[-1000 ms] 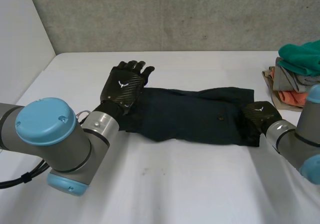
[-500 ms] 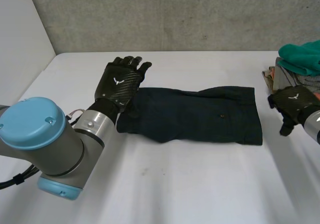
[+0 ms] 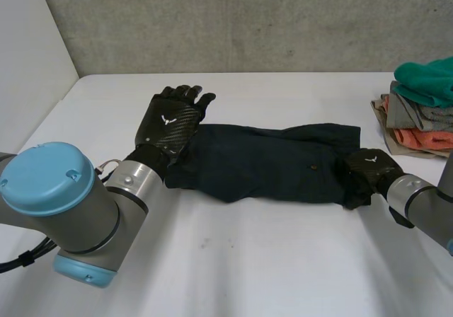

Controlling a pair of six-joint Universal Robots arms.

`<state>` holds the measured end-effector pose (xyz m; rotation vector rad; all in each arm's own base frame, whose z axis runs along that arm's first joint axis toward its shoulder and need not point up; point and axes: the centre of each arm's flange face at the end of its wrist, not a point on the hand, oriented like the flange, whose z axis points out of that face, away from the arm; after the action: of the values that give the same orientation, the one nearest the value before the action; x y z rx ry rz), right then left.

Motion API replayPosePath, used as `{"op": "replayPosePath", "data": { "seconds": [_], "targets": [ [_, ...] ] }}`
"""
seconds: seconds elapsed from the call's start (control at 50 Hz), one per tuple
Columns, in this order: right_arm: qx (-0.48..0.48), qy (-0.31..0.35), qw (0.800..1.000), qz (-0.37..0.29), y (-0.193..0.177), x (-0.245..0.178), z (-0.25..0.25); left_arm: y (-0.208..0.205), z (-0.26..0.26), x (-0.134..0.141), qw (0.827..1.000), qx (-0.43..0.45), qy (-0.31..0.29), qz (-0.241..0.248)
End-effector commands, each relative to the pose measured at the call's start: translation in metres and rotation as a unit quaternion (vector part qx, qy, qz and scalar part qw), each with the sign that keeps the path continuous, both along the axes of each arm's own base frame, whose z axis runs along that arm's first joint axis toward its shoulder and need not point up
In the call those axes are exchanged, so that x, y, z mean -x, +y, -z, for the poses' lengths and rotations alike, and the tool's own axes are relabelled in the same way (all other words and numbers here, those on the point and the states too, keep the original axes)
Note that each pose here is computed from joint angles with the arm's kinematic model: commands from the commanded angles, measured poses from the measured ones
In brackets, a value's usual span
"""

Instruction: Fold the laundry.

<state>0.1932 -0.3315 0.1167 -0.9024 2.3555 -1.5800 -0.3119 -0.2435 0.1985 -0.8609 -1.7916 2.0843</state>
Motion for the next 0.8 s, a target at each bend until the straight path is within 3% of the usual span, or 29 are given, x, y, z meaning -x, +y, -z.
{"op": "replayPosePath", "data": {
  "seconds": [0.02, 0.24, 0.5, 0.68, 0.72, 0.8],
  "targets": [
    [0.028, -0.001, 1.0, -0.01, -0.007, -0.008, 0.002, -0.001, 0.0, 0.0, 1.0, 0.0, 0.0, -0.001],
    [0.041, 0.013, 0.999, -0.006, -0.016, -0.01, 0.007, -0.001, 0.0, -0.001, 1.0, 0.0, 0.0, -0.001],
    [0.121, 0.14, 0.983, 0.022, -0.016, 0.009, -0.028, 0.0, -0.002, -0.001, 1.0, 0.001, 0.0, -0.002],
    [0.229, 0.296, 0.927, -0.038, -0.015, 0.011, -0.062, 0.002, -0.007, -0.002, 1.0, 0.006, 0.004, -0.002],
    [0.255, 0.304, 0.916, -0.059, -0.011, -0.002, -0.066, 0.001, -0.008, -0.003, 1.0, 0.008, 0.004, -0.003],
    [0.351, 0.281, 0.88, -0.15, 0.017, -0.069, -0.079, 0.0, -0.008, -0.003, 1.0, 0.009, 0.004, -0.004]
  ]
}}
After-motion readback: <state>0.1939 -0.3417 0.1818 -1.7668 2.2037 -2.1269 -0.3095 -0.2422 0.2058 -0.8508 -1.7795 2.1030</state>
